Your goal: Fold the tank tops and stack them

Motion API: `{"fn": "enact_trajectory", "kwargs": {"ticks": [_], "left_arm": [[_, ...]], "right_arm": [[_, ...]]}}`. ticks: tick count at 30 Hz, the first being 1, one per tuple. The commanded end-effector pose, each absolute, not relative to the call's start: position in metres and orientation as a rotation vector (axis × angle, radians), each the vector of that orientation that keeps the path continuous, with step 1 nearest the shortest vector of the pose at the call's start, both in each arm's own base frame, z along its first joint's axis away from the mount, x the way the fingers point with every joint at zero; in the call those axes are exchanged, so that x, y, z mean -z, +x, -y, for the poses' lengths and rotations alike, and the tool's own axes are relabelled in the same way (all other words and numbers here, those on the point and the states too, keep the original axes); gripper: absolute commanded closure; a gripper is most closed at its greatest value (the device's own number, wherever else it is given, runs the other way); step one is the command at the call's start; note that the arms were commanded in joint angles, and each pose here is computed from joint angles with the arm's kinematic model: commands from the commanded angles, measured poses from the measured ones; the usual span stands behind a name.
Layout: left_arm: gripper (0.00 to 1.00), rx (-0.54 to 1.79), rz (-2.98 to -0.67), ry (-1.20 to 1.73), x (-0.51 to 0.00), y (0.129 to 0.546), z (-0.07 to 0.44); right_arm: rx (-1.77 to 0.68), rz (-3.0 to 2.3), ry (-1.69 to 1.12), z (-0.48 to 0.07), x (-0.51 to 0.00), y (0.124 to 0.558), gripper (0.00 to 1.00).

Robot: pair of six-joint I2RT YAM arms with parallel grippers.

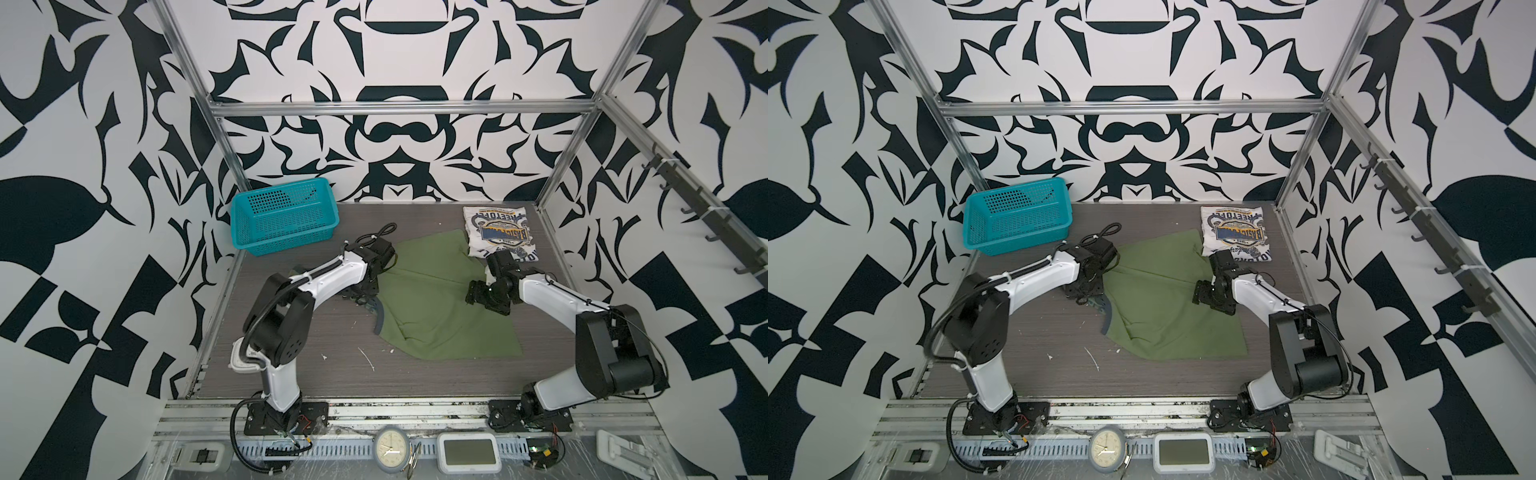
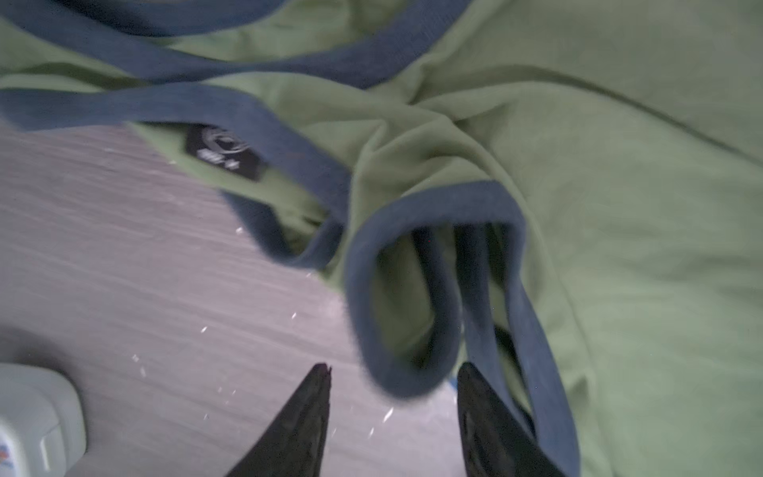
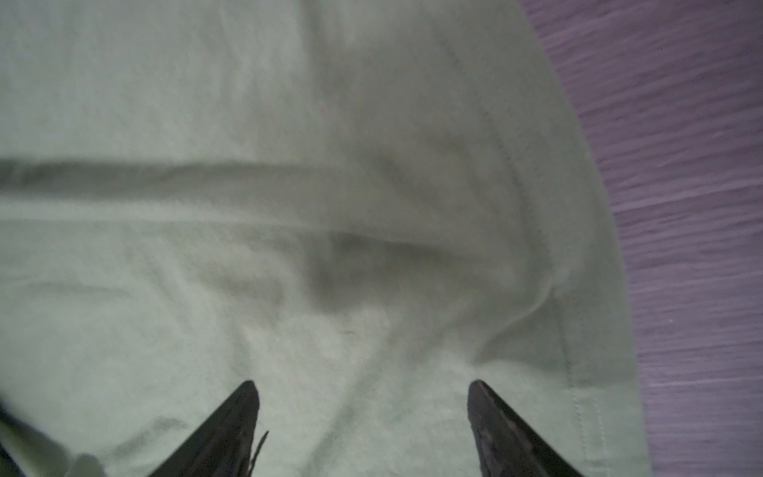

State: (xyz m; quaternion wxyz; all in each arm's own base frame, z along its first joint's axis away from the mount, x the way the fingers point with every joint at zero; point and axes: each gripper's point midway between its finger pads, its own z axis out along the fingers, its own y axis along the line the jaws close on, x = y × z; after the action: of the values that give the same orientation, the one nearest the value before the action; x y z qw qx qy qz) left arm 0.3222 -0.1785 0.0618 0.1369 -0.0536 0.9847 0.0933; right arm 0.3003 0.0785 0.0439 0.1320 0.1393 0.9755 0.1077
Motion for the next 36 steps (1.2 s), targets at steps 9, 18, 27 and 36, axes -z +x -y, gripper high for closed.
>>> {"fn": "enact_trajectory", "kwargs": {"ticks": [9, 18, 27, 36], "left_arm": [[0.83, -0.570, -2.730, -0.111, -0.088, 0.340, 0.143], [0.91, -0.626, -2.513, -0.357, -0.144, 0.278, 0.063], [0.53, -0.328, -2.445, -0.846, -0.123, 0.221, 0.020], [0.34, -0.225, -2.490, -0.968, -0.097, 0.203, 0.028]], "right_arm": [[-0.314, -2.809, 0.385, -0.078, -0.050, 0.297, 0.18], [-0.211, -2.824, 0.388, -0.069, -0.045, 0.306, 0.17], [-0.166, -2.858, 0.417, -0.064, -0.036, 0.305, 0.17], [-0.176, -2.840, 0.413, -0.065, -0.042, 0.306, 0.17]]}}
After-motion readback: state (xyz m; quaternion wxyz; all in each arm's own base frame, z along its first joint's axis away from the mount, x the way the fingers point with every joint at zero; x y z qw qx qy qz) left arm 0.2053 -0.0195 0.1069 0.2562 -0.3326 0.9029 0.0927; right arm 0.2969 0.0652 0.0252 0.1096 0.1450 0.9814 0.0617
